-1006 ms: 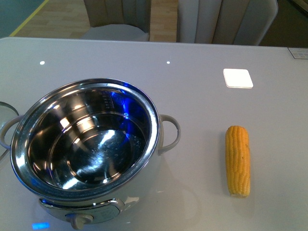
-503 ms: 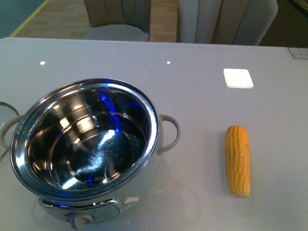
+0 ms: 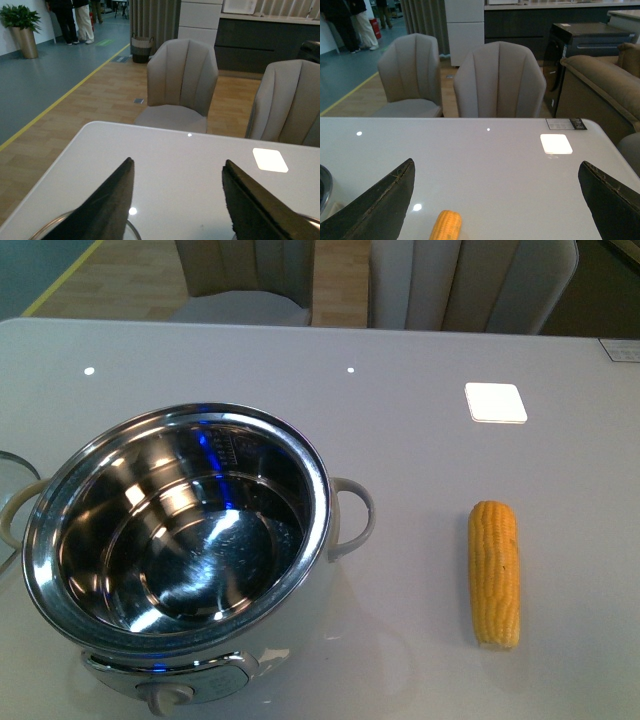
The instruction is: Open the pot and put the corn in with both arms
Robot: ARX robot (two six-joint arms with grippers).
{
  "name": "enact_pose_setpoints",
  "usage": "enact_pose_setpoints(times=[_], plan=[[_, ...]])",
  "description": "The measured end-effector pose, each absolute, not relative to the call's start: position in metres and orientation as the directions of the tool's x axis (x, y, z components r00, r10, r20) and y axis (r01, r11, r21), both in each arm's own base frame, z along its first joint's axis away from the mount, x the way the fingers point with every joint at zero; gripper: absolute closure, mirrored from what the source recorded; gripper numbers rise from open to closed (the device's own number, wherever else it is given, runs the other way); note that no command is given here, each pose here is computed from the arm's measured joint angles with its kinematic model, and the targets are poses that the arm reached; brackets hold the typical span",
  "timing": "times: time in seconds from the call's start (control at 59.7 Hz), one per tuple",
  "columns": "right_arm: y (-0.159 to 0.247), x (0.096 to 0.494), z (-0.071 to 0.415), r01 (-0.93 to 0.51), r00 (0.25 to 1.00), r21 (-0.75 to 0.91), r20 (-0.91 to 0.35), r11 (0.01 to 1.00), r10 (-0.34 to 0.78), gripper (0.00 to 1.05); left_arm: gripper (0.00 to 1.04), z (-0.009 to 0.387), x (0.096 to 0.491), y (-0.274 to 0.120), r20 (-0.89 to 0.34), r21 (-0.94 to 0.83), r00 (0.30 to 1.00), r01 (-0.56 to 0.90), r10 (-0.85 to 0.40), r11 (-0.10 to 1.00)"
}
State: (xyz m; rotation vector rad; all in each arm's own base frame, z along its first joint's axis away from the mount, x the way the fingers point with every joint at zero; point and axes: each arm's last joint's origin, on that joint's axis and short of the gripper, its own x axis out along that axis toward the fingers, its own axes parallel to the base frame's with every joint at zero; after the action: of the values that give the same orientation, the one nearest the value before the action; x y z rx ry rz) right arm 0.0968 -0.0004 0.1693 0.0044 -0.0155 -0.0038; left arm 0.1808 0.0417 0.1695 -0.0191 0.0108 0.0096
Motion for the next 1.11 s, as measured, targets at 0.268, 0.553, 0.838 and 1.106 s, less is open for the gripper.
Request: enact_pose_setpoints(times=[0.268, 0.553, 0.838, 1.106], plan=[[0.0, 0.097, 0.169, 0.004, 1.0, 0.004, 0.015, 1.0, -0.004, 0.09, 1.01, 0.163, 0.156, 0.02, -0.013, -0.013, 1.0, -0.004, 0.004, 1.0], [0.0, 0.097, 0.169, 0.004, 1.0, 0.004, 0.015, 1.0, -0.004, 0.09, 1.01, 0.165, 0.139, 0.004, -0.009, -0.011, 1.0, -0.023, 0.023, 1.0], [0.0, 0.097, 0.169, 0.004, 1.0, 0.004, 0.015, 1.0, -0.004, 0.09, 1.01, 0.17, 0.127, 0.0, 0.008, -0.009, 1.0, -0.003, 0.003, 1.0], [0.0, 0.097, 0.169, 0.004, 1.0, 0.004, 0.015, 1.0, -0.004, 0.09, 1.01, 0.171, 0.118, 0.0, 0.013, -0.009, 1.0, -0.003, 0.003, 1.0]])
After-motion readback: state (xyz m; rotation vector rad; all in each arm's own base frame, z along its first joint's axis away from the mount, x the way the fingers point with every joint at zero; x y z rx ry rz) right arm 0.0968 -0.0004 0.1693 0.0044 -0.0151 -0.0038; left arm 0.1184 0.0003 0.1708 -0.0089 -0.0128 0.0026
